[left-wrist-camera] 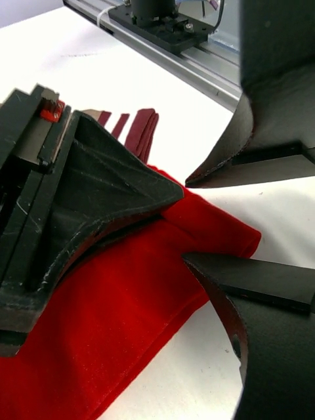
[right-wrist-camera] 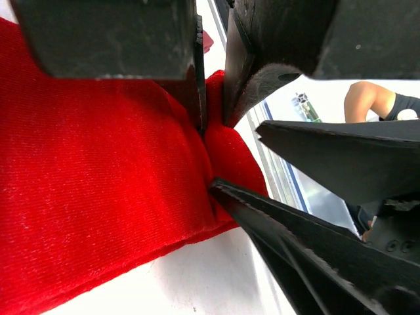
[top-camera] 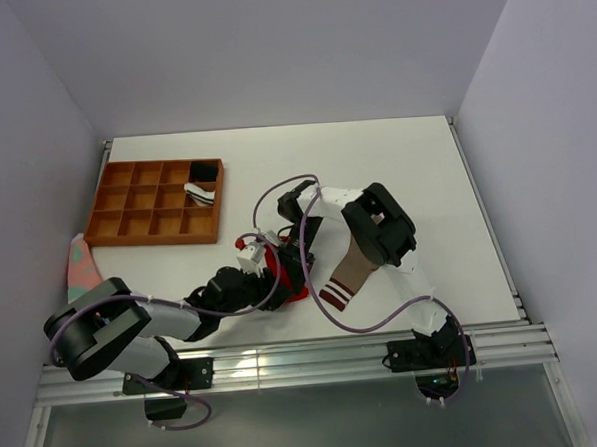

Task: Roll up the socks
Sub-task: Roll the sock at the center of the board.

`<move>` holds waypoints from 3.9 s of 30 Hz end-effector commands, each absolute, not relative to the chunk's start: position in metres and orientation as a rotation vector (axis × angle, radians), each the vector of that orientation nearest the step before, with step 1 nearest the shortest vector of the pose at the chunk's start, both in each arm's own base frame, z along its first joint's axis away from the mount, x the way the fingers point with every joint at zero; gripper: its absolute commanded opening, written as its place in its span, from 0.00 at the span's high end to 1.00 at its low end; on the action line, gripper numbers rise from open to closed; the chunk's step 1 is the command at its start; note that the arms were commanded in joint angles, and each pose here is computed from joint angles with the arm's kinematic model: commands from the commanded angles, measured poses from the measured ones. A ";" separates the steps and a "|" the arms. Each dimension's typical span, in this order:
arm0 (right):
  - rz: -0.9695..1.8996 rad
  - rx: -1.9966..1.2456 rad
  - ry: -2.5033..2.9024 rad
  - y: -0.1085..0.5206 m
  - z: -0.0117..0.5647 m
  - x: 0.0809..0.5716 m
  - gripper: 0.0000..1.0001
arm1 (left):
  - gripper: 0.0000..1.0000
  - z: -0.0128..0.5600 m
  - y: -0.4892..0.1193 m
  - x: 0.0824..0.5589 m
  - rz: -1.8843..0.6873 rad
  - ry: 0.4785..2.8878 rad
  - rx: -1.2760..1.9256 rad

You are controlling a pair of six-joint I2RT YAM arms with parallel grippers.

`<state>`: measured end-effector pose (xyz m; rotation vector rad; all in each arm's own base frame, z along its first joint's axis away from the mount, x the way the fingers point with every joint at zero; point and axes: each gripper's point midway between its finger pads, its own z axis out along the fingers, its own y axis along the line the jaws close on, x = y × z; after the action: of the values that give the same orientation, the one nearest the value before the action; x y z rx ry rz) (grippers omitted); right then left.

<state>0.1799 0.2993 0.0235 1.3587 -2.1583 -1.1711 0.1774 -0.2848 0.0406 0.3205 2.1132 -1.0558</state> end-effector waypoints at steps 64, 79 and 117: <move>-0.710 3.143 -2.184 0.282 0.063 0.127 0.47 | 1.00 -0.038 -0.252 0.098 -1.136 3.016 -0.294; -0.588 3.155 -2.072 0.293 0.042 0.115 0.50 | 1.00 -0.036 -0.253 0.098 -1.177 3.010 -0.276; -0.907 2.307 -2.108 0.276 0.028 0.121 0.82 | 0.71 0.010 -0.252 0.170 -1.135 2.573 -0.411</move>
<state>0.1367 0.2855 0.0253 2.4854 -2.1498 -0.8233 0.1596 -0.2727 0.0236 -0.3279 2.6079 -1.2946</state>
